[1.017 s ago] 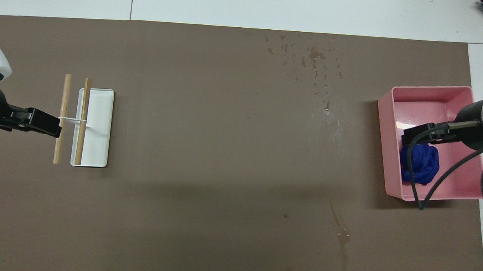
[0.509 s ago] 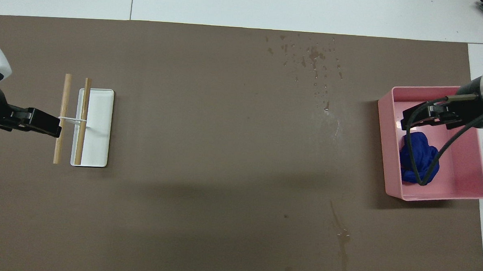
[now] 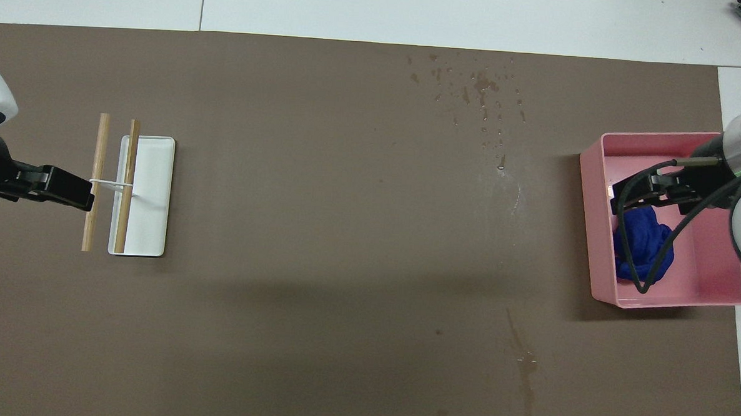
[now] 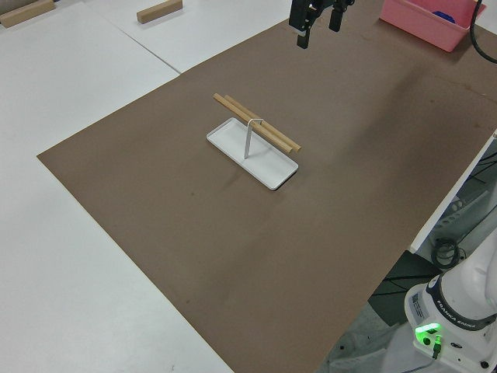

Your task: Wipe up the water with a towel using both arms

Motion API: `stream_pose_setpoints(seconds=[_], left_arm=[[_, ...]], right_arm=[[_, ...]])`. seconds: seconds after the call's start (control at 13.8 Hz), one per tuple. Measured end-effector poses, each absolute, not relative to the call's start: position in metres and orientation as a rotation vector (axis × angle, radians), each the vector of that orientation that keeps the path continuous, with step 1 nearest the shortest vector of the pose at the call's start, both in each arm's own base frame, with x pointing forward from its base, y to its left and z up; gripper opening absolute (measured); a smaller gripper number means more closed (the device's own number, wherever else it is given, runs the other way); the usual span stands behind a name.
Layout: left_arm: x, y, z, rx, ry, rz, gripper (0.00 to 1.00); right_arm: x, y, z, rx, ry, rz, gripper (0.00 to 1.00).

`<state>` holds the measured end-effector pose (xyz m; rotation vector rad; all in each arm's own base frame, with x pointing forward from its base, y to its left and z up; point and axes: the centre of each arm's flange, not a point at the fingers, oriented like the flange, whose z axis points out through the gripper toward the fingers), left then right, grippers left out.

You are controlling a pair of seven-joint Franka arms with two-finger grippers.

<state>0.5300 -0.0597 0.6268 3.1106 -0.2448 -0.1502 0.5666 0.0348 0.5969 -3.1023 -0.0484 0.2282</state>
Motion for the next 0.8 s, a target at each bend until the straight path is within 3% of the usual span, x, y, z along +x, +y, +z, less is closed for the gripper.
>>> stream_pose_setpoints(seconds=[0.8], left_arm=[[0.53,-0.06,0.627,3.111,-0.245,-0.15,1.0]], right_arm=[[0.549,0.032,0.603,-3.107,-0.032,0.214,1.0]])
